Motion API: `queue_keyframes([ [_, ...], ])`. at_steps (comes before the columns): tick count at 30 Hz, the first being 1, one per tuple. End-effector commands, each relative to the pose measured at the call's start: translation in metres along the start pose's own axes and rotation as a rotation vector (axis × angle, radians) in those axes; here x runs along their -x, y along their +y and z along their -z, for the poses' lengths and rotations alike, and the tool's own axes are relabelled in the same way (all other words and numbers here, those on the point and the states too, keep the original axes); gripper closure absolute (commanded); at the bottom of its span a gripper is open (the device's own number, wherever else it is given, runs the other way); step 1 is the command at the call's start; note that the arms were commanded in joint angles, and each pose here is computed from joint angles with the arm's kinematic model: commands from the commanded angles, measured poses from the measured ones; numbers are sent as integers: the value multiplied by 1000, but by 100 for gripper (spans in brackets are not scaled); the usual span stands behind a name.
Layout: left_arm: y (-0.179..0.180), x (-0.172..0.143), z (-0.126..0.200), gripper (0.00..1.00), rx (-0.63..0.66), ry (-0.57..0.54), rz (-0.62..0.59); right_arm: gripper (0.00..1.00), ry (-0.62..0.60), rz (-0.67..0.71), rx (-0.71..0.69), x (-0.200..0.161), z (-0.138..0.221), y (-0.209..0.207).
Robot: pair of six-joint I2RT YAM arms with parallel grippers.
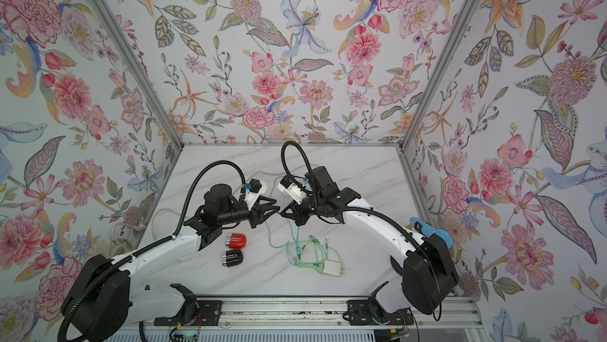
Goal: Charge the electric shaver
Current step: Pick up the charging cable from the center of the board.
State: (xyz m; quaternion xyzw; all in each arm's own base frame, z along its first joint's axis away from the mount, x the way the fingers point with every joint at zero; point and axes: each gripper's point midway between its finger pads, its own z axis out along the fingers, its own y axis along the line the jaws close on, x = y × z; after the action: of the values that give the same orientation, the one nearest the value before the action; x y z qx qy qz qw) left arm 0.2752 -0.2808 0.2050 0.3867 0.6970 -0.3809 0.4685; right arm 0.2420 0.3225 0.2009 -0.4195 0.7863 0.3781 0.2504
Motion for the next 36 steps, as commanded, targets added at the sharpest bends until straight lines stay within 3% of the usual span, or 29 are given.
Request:
queue_keyframes([
  [1, -7, 3, -1, 54, -39, -6, -25, 100, -1, 31, 0, 5, 0, -1],
  [7, -7, 1, -1, 46, -64, -7, -36, 100, -5, 29, -12, 3, 4, -5],
  [13, -13, 0, 0, 62, -105, -1, -38, 100, -12, 37, -25, 5, 8, -7],
  [21, -17, 0, 1, 67, -125, -6, -40, 100, -17, 50, -24, 8, 9, -7],
  [36, -16, -3, -1, 89, -132, 7, -20, 100, -48, 54, -69, 18, 20, -21],
])
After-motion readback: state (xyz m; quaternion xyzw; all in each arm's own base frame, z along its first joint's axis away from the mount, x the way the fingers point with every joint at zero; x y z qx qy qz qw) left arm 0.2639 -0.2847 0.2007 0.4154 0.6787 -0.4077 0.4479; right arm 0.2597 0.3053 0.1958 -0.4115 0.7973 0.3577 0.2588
